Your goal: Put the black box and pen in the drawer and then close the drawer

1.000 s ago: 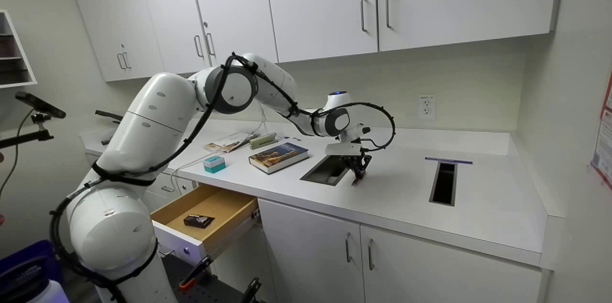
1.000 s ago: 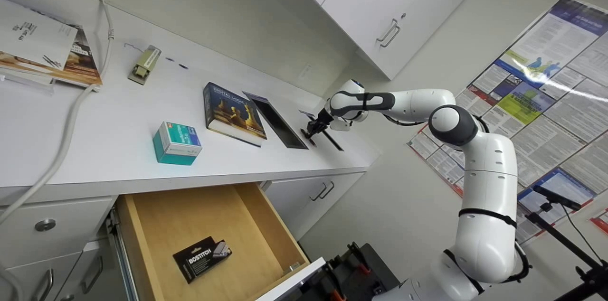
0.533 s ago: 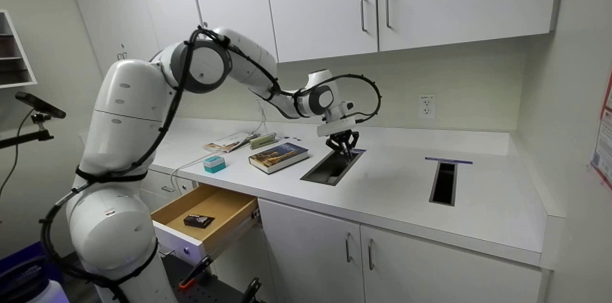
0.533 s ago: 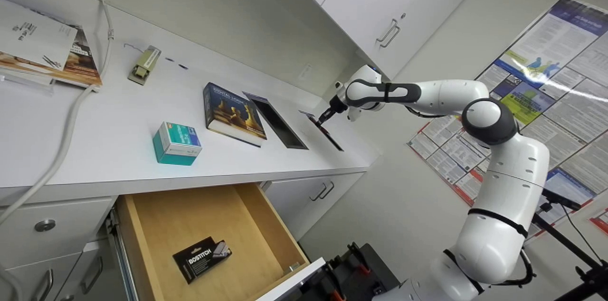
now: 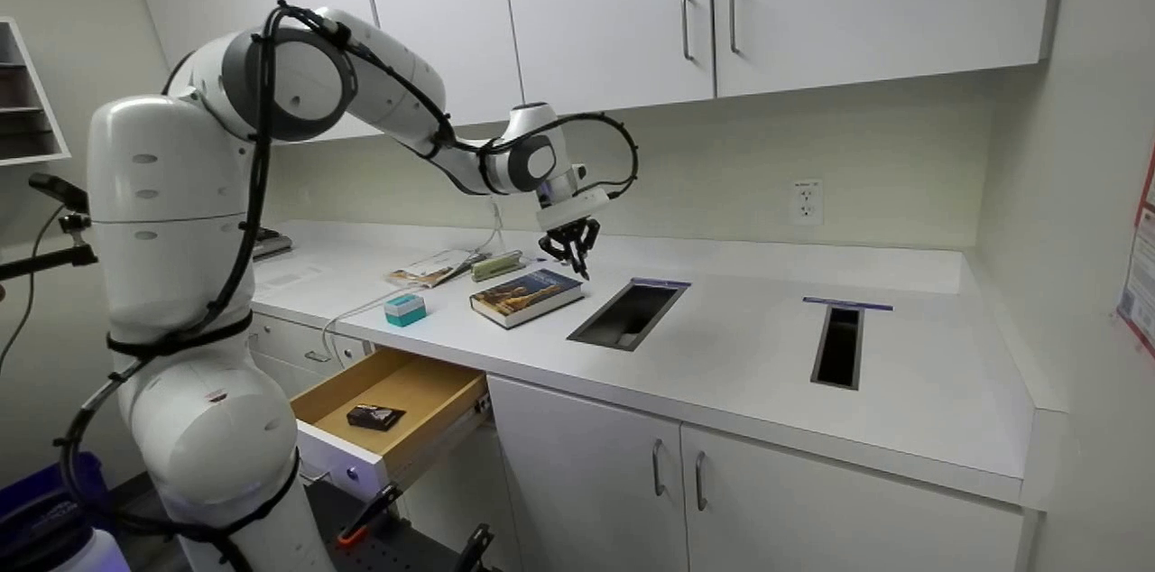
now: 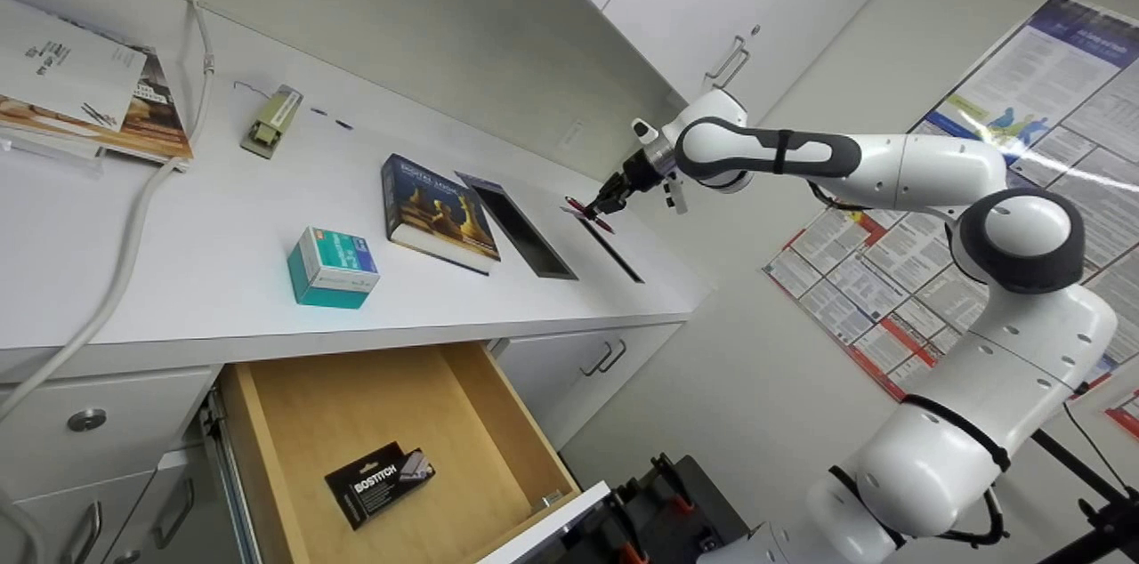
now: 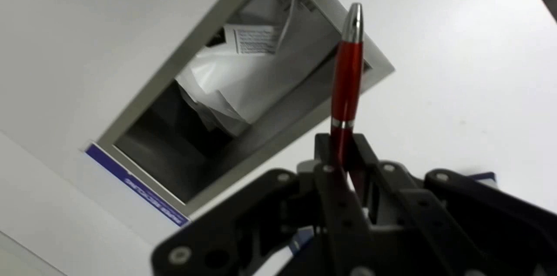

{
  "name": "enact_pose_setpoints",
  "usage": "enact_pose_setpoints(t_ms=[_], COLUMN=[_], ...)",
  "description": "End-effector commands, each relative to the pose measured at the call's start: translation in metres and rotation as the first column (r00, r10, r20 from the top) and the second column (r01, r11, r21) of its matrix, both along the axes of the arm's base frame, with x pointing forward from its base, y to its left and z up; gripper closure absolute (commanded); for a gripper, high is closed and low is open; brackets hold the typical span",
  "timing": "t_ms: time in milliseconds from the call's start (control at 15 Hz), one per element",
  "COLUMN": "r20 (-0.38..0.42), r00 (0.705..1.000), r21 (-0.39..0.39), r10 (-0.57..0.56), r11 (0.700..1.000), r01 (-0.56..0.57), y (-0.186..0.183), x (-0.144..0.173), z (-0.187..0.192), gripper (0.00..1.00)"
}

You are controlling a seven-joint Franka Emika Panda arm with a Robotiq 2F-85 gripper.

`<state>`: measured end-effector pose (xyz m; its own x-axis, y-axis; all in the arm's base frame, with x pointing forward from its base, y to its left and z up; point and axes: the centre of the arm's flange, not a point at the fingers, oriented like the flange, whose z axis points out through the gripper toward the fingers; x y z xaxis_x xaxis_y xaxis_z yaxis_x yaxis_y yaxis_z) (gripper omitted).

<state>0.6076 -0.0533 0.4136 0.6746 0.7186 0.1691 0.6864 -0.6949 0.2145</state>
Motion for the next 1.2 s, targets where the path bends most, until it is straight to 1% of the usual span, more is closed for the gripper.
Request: enact_pose_setpoints(t_ms=[0, 133, 333, 400, 467, 600, 733, 867, 1000, 1133], r20=[0.000, -0.003, -0.008, 0.016, 0.042, 0.065, 0.076, 0.098, 0.125, 0.147], r00=[1.000, 1.000, 1.000, 0.999, 0.994, 0.979, 0.954, 0.919, 0.875, 0.822], r21=[0.003, 0.003, 0.000, 0.035, 0.081, 0.132, 0.191, 0.257, 0.319, 0.370], r10=[0.015, 0.014, -0.004, 0.043, 0.101, 0.195, 0.290, 0.383, 0.469, 0.551], r11=[1.000, 1.000, 1.000, 0.998, 0.991, 0.970, 0.935, 0.882, 0.816, 0.740], r01=[-0.015, -0.014, 0.004, -0.043, -0.104, -0.202, -0.300, -0.395, -0.483, -0.562], y=[0.009, 0.010, -0.002, 0.013, 0.032, 0.076, 0.120, 0.158, 0.188, 0.210], x=[-0.002, -0.002, -0.002, -0.001, -0.006, -0.022, -0.044, -0.066, -0.088, -0.113], z=[0.001, 0.000, -0.004, -0.002, 0.001, 0.006, 0.010, 0.012, 0.011, 0.007], gripper=[0.87, 0.87, 0.87, 0.96, 0.96, 0.97, 0.97, 0.97, 0.97, 0.97])
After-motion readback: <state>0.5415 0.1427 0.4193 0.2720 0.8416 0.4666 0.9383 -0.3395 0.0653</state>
